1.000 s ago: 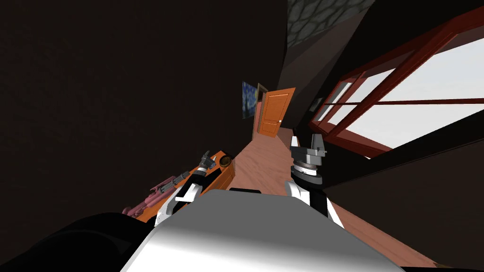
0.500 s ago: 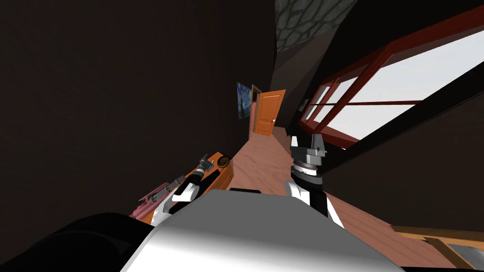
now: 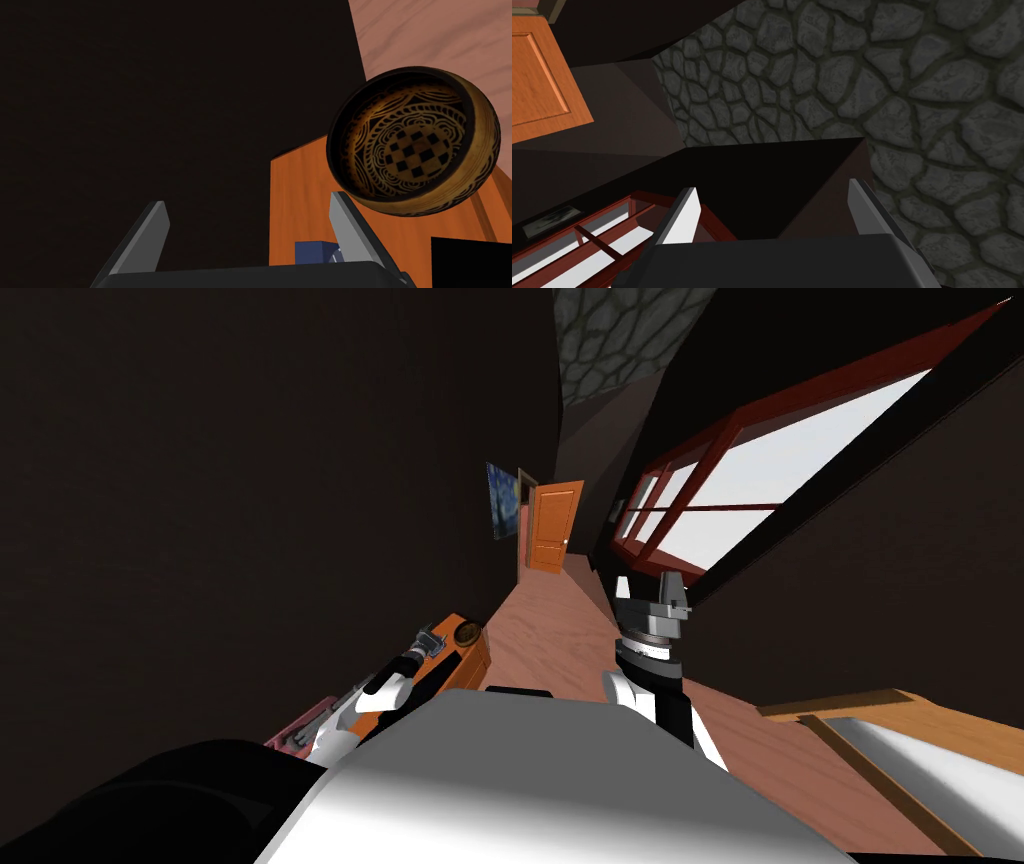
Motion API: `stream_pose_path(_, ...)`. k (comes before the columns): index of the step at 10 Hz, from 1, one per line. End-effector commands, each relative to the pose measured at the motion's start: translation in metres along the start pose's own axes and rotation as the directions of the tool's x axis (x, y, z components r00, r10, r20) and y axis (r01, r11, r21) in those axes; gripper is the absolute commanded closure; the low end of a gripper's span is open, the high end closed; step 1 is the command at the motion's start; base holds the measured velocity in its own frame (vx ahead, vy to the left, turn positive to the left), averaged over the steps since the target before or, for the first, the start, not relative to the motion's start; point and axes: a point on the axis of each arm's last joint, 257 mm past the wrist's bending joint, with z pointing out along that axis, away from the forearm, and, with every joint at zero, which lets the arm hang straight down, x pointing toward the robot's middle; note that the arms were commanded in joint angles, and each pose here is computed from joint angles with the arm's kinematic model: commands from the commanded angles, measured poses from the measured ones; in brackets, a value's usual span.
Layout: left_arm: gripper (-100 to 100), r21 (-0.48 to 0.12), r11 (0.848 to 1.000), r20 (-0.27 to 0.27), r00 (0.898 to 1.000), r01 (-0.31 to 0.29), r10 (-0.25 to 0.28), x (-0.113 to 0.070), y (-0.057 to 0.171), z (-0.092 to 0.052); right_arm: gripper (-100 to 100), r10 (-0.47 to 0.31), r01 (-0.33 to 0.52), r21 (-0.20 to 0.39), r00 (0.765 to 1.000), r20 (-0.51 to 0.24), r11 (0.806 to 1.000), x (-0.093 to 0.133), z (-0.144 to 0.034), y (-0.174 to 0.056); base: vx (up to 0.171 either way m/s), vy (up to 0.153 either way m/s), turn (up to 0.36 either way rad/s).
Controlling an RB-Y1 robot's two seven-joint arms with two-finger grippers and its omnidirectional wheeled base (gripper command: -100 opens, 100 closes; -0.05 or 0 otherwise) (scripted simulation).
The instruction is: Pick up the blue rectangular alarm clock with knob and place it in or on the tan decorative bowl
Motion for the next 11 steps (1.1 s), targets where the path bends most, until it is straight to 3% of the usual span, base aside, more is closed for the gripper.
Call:
stream_pose_path(1,-100,-0.048,0.997,0.063,0.997,0.054,-0.051,-0.026,0.008,0.003,0,0.0,0.0,0.0,1.0,0.0,1.0,0.0,0.0,0.0,-0.038,0.042,-0.237)
stream_pose_path(3,-100,-0.053,0.996,0.089,0.994,0.07,-0.065,-0.039,0.012,0.001,0,0.0,0.0,0.0,1.0,0.0,1.0,0.0,0.0,0.0,-0.023,0.029,-0.035)
stream_pose_path(4,-100,-0.082,0.989,0.145,0.984,0.12,-0.107,-0.06,0.016,0.002,0,0.0,0.0,0.0,1.0,0.0,1.0,0.0,0.0,0.0,-0.024,0.029,-0.271)
stream_pose_path(5,-100,-0.083,0.989,0.155,0.982,0.124,-0.11,-0.064,0.017,0.001,0,0.0,0.0,0.0,1.0,0.0,1.0,0.0,0.0,0.0,-0.022,0.044,-0.121)
stream_pose_path(6,-100,-0.104,0.979,0.205,0.967,0.173,-0.149,-0.082,0.019,0.002,0,0.0,0.0,0.0,1.0,0.0,1.0,0.0,0.0,0.0,-0.026,0.048,-0.163)
stream_pose_path(7,-100,-0.106,0.978,0.221,0.963,0.179,-0.152,-0.089,0.022,0.0,0,0.0,0.0,0.0,1.0,0.0,1.0,0.0,0.0,0.0,-0.022,0.043,-0.137)
stream_pose_path(8,-100,-0.121,0.966,0.27,0.944,0.227,-0.188,-0.105,0.024,0.0,0,0.0,0.0,0.0,1.0,0.0,1.0,0.0,0.0,0.0,-0.031,0.054,-0.214)
stream_pose_path(9,-100,-0.124,0.965,0.285,0.939,0.233,-0.19,-0.112,0.026,-0.002,0,0.0,0.0,0.0,1.0,0.0,1.0,0.0,0.0,0.0,-0.031,0.052,-0.113)
stream_pose_path(10,-100,-0.139,0.952,0.325,0.921,0.273,-0.217,-0.122,0.028,-0.002,0,0.0,0.0,0.0,1.0,0.0,1.0,0.0,0.0,0.0,-0.032,0.046,-0.211)
stream_pose_path(11,-100,-0.136,0.949,0.348,0.91,0.286,-0.225,-0.133,0.031,-0.006,0,0.0,0.0,0.0,1.0,0.0,1.0,0.0,0.0,0.0,-0.031,0.04,-0.119)
